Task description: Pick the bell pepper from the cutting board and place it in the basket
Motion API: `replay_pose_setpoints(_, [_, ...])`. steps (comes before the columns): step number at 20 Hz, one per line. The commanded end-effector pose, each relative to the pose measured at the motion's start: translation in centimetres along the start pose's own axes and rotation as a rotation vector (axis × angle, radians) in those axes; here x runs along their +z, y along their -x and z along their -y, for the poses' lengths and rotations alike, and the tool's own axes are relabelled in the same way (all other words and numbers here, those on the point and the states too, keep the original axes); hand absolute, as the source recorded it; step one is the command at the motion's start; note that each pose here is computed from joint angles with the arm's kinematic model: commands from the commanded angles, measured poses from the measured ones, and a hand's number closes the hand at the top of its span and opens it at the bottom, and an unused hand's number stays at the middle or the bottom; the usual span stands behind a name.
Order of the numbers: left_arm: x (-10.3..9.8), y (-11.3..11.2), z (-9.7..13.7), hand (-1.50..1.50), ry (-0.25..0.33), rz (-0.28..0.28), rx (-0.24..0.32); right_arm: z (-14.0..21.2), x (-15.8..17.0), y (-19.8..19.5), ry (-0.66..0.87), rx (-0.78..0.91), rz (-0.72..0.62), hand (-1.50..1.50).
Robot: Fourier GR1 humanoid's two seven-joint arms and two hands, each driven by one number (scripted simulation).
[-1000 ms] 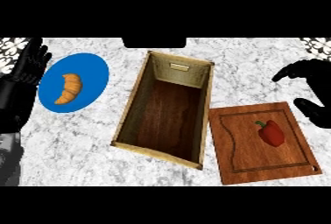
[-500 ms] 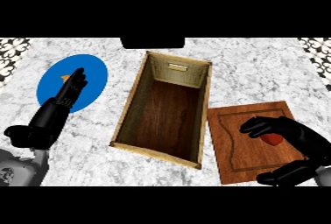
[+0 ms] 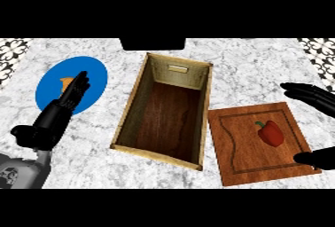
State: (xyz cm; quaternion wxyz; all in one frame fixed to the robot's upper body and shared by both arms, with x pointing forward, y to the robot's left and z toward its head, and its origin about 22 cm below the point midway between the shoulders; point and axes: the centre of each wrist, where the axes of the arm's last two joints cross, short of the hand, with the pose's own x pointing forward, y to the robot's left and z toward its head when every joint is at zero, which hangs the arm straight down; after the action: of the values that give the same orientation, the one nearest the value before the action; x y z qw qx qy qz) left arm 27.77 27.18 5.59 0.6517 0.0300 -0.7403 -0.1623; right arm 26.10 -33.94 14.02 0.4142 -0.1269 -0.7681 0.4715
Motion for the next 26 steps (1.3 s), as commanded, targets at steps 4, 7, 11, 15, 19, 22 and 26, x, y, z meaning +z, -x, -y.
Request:
replay_pose_setpoints(4, [0.1,-0.9,0.4,0.00,0.011,0.009,0.007,7.7,0.5,-2.8,-0.341,0.303,-0.214,-1.50])
replay_pose_setpoints(7, [-0.6,-0.1,0.9,0.00,0.014,0.012,-0.010,7.6,-0.2,-4.2,-0.475,0.306,-0.228,-1.50])
replay_pose_setpoints(11, [-0.1,-0.5,0.4,0.00,0.013,0.012,0.018,11.4,1.2,-3.6,-0.507,0.231,-0.252,-1.50])
replay_pose_setpoints(15, [-0.4,0.6,0.0,0.00,0.023,0.022,0.010,13.1,1.9,-2.5,-0.484,0.227,-0.263,-1.50])
replay_pose_setpoints(19, [-0.3,-0.7,-0.1,0.00,0.022,0.009,0.006,12.1,2.7,-2.9,-0.472,0.238,-0.249,-1.50])
replay_pose_setpoints(22, [-0.1,-1.0,-0.4,0.00,-0.006,0.005,0.013,10.0,2.5,-0.5,-0.466,0.229,-0.263,-1.50])
replay_pose_setpoints(26, [-0.2,0.2,-0.3,0.00,0.011,0.016,0.018,7.6,3.0,1.5,-0.420,0.151,-0.262,-1.50])
